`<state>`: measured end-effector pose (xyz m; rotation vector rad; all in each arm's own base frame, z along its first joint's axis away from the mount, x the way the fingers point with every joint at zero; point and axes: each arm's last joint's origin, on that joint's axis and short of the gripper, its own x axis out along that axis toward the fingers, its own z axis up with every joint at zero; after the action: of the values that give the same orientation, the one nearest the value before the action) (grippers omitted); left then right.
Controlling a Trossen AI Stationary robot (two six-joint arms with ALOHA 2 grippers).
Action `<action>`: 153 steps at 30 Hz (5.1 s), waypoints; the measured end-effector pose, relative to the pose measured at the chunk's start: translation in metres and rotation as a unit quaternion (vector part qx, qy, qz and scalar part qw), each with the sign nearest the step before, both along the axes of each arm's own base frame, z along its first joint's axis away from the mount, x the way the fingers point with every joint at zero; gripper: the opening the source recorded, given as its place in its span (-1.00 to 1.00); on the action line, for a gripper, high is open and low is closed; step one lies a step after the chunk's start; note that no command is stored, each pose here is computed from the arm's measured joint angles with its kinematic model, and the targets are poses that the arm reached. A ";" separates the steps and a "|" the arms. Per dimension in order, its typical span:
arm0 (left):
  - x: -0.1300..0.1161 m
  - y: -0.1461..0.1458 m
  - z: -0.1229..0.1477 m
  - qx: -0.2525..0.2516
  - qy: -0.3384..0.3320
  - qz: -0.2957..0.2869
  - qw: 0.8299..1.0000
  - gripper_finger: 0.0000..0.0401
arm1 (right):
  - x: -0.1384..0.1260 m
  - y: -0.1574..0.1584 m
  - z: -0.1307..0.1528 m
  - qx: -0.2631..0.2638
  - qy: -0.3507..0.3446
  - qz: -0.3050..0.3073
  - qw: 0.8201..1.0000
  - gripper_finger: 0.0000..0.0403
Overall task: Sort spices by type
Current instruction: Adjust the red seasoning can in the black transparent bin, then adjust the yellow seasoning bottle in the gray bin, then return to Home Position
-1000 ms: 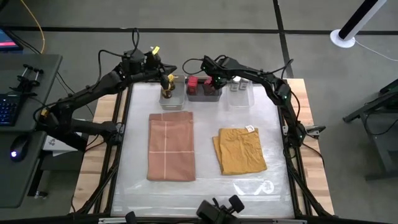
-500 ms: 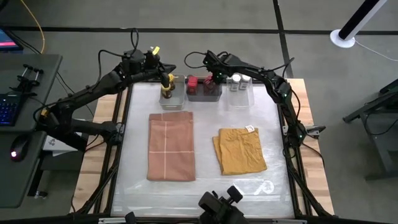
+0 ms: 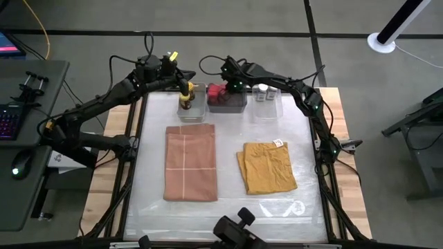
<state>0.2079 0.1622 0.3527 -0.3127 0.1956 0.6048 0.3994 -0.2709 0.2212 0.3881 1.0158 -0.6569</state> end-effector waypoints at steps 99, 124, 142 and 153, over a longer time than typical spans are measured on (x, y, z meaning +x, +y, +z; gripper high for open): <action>-0.043 -0.148 -0.104 -0.073 -0.255 -0.194 0.945 -1.00 | -0.252 0.274 0.275 0.000 -0.177 0.171 0.969 -1.00; -0.115 -0.160 -0.157 -0.114 -0.329 -0.240 0.906 -1.00 | -0.232 0.354 0.129 0.201 -0.285 0.042 0.936 -1.00; -0.114 -0.160 -0.161 -0.120 -0.309 -0.238 0.913 -1.00 | -0.247 0.282 -0.019 0.095 -0.522 0.213 0.820 -1.00; -0.114 -0.160 -0.161 -0.120 -0.309 -0.238 0.913 -1.00 | -0.274 0.278 -0.053 -0.007 -0.518 0.229 0.824 -1.00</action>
<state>0.0941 0.0019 0.1917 -0.6550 -0.2671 -0.0246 0.1256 0.0069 0.1686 0.3906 0.0270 0.0448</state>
